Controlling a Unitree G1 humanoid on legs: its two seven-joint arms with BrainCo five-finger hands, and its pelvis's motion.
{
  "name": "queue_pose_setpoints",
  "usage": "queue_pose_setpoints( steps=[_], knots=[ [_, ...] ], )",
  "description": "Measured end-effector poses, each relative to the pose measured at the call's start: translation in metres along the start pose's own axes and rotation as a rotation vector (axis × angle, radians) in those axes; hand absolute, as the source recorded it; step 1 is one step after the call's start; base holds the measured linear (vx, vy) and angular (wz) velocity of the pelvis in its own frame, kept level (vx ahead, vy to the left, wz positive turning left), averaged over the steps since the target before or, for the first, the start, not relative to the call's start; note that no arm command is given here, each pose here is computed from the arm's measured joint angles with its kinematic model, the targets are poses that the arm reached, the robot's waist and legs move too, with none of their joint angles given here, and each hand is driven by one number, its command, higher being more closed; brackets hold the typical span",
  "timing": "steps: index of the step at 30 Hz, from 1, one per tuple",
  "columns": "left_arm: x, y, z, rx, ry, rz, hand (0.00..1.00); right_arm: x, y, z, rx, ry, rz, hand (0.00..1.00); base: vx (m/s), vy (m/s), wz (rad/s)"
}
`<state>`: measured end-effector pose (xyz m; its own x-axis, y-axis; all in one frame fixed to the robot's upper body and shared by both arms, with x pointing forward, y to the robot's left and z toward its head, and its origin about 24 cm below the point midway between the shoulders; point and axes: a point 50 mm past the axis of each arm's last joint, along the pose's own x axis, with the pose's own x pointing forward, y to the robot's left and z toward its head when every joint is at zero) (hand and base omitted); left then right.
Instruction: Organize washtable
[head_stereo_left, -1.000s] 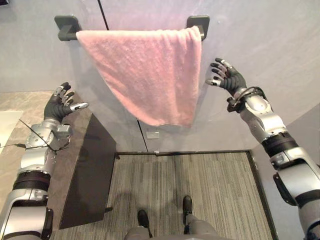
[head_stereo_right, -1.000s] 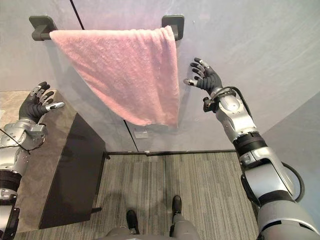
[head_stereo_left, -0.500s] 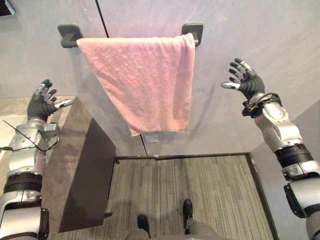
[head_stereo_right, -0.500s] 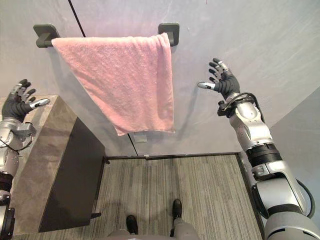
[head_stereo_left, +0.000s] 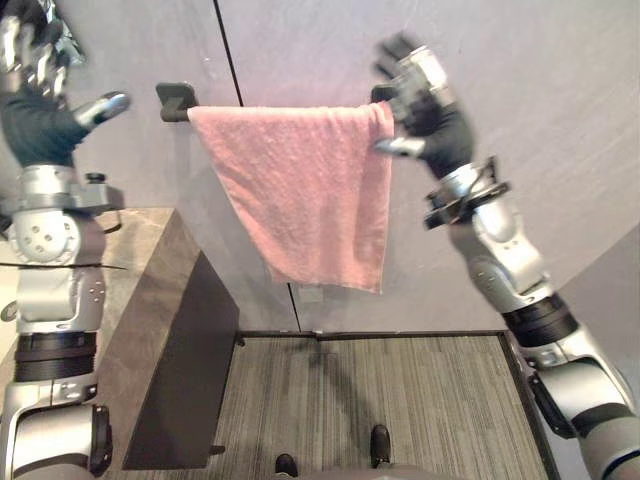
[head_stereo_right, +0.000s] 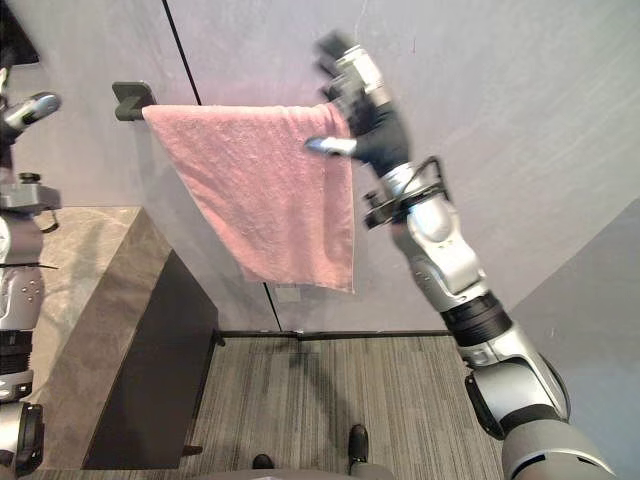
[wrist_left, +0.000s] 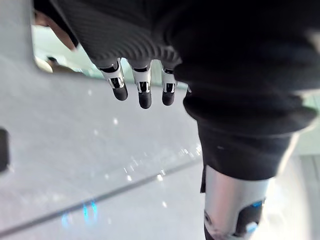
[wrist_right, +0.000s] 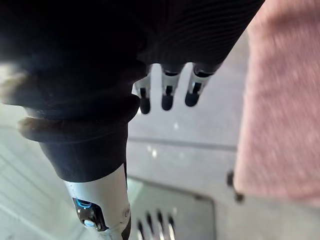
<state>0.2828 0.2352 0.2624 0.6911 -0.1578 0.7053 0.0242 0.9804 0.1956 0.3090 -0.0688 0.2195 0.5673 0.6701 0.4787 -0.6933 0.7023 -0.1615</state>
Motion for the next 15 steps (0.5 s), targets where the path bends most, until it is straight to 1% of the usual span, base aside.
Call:
queue_pose_setpoints(
  steps=[1, 2, 4, 6, 8, 11, 15],
  knots=[
    [-0.002, -0.012, -0.001, -0.03, 0.009, -0.067, 0.0, 0.0, 0.006, -0.005, 0.016, 0.02, 0.037, 0.0, 0.01, 0.014, 0.09],
    [-0.003, -0.018, -0.001, -0.044, 0.012, -0.1, 0.0, 0.0, 0.009, -0.006, 0.026, 0.027, 0.051, 0.0, 0.02, 0.012, 0.04],
    [-0.017, -0.04, -0.005, -0.111, 0.054, -0.236, 0.0, -0.002, 0.017, -0.013, 0.037, 0.068, 0.112, 0.0, 0.0, 0.0, 0.0],
    [-0.03, -0.053, -0.014, -0.155, 0.112, -0.322, 0.0, -0.006, 0.017, -0.018, 0.031, 0.11, 0.141, 0.0, 0.0, 0.0, 0.0],
    [-0.04, -0.06, -0.025, -0.183, 0.184, -0.364, 0.0, -0.01, 0.016, -0.022, 0.027, 0.147, 0.151, 0.0, 0.0, 0.0, 0.0],
    [-0.049, -0.061, -0.041, -0.193, 0.279, -0.4, 0.0, -0.014, 0.017, -0.027, 0.039, 0.183, 0.164, 0.0, 0.0, 0.0, 0.0],
    [-0.06, -0.059, -0.064, -0.187, 0.408, -0.407, 0.0, -0.016, 0.02, -0.034, 0.048, 0.224, 0.182, 0.0, 0.03, 0.014, -0.04]
  ],
)
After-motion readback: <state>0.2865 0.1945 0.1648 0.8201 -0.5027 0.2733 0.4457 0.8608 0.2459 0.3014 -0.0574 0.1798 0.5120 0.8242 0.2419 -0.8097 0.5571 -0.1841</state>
